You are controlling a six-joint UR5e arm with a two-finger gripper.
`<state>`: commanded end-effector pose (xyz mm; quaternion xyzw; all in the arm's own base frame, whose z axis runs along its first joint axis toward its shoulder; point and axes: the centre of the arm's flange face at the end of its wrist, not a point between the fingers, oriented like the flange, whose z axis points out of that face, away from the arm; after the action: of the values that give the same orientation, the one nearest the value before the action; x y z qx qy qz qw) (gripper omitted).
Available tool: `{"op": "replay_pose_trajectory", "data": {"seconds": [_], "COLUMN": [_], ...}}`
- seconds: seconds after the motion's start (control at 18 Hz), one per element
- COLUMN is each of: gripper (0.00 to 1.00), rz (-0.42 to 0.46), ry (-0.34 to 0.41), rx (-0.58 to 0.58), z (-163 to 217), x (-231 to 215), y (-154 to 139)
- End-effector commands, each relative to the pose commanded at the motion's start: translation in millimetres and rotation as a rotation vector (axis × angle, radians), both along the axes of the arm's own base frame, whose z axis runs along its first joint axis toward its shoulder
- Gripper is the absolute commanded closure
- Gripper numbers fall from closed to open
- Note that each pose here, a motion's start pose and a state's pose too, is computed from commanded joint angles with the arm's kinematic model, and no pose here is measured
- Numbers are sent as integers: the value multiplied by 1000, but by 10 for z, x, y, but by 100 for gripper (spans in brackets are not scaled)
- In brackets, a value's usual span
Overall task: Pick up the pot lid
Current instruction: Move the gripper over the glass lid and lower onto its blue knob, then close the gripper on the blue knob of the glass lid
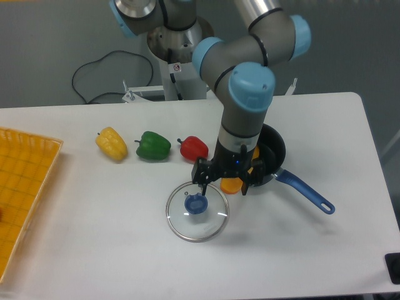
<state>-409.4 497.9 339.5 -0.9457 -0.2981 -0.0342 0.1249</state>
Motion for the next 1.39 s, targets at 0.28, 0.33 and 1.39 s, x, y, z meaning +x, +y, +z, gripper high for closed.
{"op": "replay_pose_trajectory", "data": {"seconds": [0.28, 0.33, 1.39], "gripper": [0, 0, 0], "rz": [32, 52, 50], "ry": [-7, -9, 19], "rx": [3, 4, 4], "z": [15, 15, -10], "x": [-4, -28, -52], "y": [5, 21, 260]}}
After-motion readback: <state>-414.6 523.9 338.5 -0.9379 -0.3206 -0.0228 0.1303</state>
